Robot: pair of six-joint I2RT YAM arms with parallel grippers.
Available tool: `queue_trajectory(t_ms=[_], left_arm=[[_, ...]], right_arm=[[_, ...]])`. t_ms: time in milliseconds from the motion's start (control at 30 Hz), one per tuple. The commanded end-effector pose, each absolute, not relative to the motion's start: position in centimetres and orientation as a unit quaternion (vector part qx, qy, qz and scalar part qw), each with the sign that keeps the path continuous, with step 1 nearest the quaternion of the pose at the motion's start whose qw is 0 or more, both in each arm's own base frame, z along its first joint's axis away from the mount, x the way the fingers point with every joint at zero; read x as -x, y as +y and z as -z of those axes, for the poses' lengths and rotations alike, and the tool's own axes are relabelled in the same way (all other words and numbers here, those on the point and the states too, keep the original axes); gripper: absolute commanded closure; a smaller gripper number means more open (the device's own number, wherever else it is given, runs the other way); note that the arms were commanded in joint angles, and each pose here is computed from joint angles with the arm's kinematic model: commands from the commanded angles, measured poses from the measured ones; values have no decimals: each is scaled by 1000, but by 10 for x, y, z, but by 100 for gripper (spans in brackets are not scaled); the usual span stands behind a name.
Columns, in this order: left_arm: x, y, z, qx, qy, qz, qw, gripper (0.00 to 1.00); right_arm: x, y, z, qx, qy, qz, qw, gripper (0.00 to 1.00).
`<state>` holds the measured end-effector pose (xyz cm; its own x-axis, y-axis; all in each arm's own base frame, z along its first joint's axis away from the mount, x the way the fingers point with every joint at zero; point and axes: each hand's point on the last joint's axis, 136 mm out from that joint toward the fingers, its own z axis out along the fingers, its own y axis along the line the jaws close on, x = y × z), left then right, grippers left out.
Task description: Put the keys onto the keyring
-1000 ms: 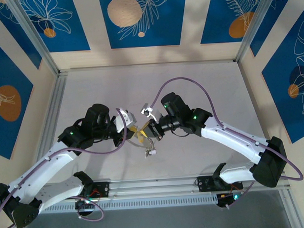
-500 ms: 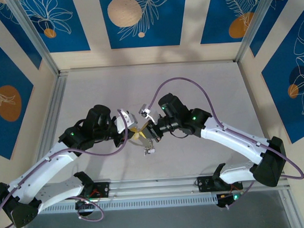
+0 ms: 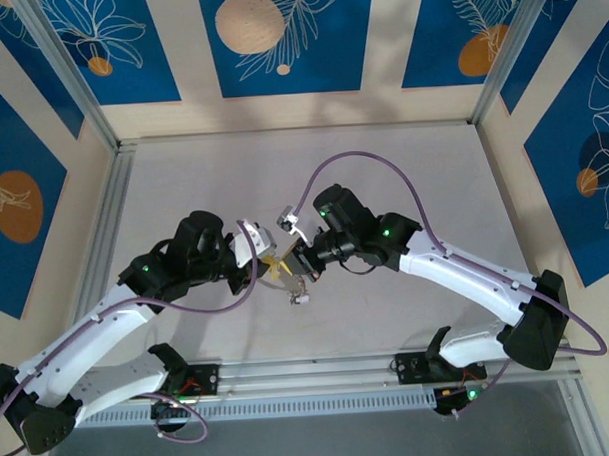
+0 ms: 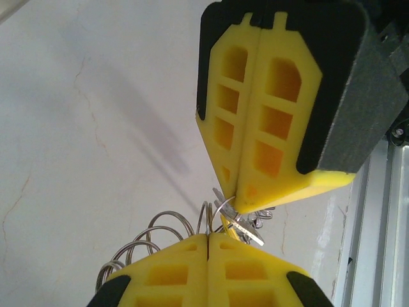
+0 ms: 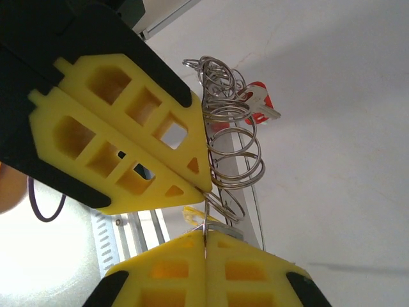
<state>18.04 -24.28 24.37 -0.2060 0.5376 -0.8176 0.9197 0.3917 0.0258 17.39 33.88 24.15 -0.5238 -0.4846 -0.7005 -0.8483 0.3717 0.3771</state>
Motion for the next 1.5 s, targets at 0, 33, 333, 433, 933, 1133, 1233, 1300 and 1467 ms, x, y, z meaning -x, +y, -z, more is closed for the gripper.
queue_trajectory(t_ms=[0, 33, 333, 433, 933, 1133, 1233, 1300, 1467], left_arm=[[-174, -247, -260, -509, 716, 251, 407, 100], [-173, -247, -260, -509, 715, 252, 407, 100], [-171, -247, -259, -515, 714, 246, 406, 100], [-171, -247, -259, -517, 712, 245, 407, 100], [-169, -247, -263, -518, 708, 248, 412, 100], [-168, -247, -263, -518, 708, 250, 411, 100], [-168, -247, -264, -518, 706, 252, 412, 100], [-167, -247, -264, -518, 706, 253, 412, 100], [-167, -247, -264, -515, 706, 255, 413, 100]], right_arm=[[-181, 341, -253, 409, 794, -374, 252, 100], [-181, 341, -254, 407, 794, -375, 251, 100], [-184, 345, -257, 393, 801, -387, 233, 100], [-185, 346, -257, 391, 804, -386, 228, 100], [-196, 333, -240, 360, 836, -357, 210, 100], [-199, 331, -239, 355, 840, -351, 211, 100], [-200, 329, -236, 355, 843, -345, 213, 100], [-200, 328, -236, 355, 843, -343, 214, 100], [-199, 321, -236, 356, 843, -334, 226, 100]])
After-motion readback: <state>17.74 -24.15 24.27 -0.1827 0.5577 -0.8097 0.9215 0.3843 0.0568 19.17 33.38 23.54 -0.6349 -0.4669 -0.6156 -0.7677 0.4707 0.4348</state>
